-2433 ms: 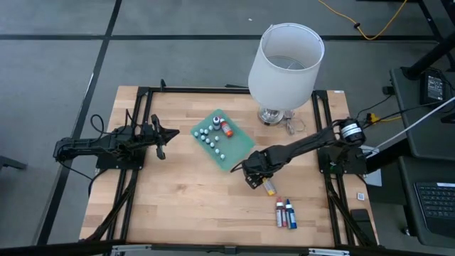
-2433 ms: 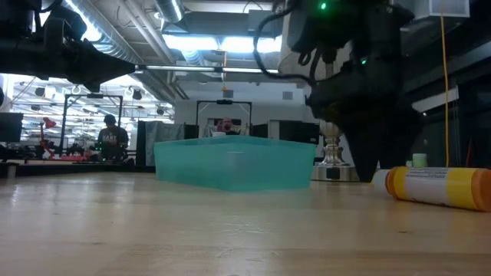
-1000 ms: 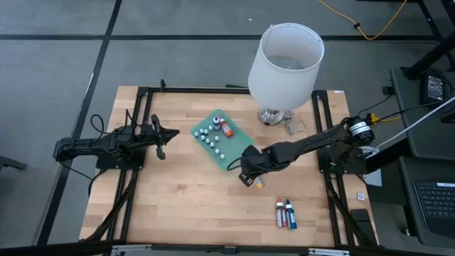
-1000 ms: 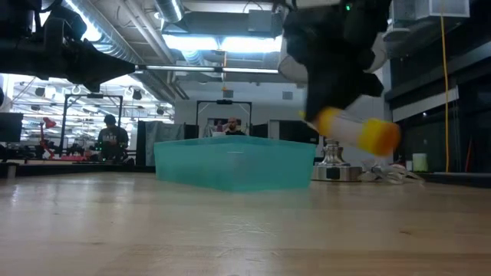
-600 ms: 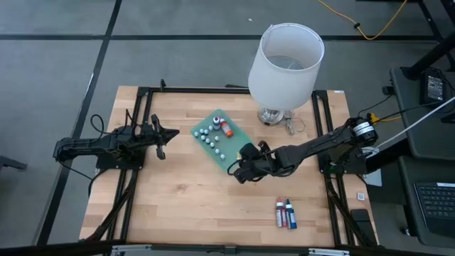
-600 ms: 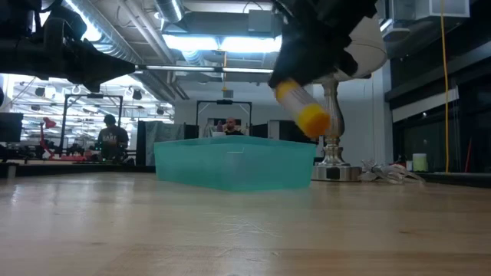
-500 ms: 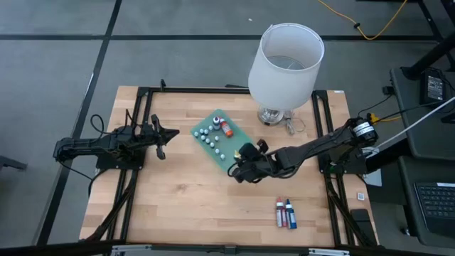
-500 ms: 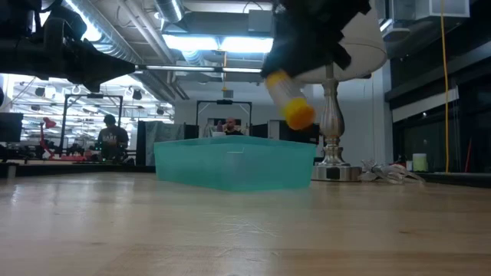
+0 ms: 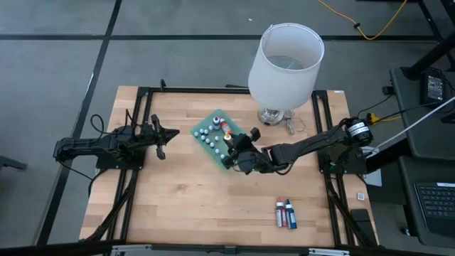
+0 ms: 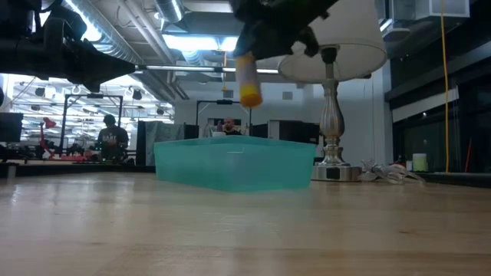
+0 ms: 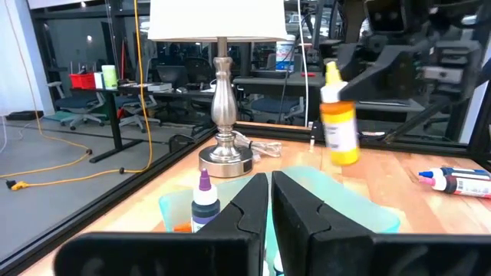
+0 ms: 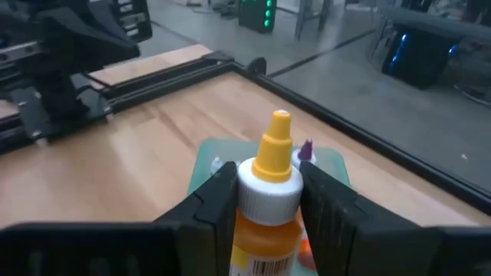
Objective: Pick & Place food coloring
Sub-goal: Put the large yellow food coloring bottle into the green bin
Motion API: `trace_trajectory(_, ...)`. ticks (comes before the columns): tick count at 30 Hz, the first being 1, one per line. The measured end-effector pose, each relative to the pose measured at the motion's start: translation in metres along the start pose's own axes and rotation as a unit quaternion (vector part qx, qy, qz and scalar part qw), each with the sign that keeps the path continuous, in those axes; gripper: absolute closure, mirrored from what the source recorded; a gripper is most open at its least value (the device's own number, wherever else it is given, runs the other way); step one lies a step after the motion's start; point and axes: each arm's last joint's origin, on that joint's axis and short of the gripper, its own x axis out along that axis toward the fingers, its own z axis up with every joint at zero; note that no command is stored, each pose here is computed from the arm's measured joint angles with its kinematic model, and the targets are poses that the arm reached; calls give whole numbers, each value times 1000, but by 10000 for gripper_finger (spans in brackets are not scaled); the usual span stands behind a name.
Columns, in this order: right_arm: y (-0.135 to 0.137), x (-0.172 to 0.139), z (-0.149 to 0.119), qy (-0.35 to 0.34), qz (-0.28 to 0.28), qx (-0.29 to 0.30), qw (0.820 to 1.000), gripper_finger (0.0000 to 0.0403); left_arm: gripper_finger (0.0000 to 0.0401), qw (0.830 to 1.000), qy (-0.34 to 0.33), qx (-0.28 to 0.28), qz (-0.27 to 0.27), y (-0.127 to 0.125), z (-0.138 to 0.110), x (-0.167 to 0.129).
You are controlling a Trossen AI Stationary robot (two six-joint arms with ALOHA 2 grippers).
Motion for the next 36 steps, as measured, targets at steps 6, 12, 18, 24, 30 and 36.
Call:
trace_trajectory(6,-2,29,-6,-14,-22,4,1000,280,388,1000,0,0,0,0,0,0)
trace_trajectory(12,-10,58,-28,-20,-51,19,998,280,391,1000,0,0,0,0,0,0)
trace_trajectory(18,-22,81,-51,-12,-76,15,997,280,385,1000,0,0,0,0,0,0)
trace_trajectory(24,-31,96,-70,-3,-91,32,995,280,386,1000,0,0,0,0,0,0)
trace_trajectory(30,-29,104,-84,2,-84,32,996,280,392,1000,0,0,0,0,0,0)
trace_trajectory(36,-27,108,-92,0,-85,32,996,263,391,1000,0,0,0,0,0,0)
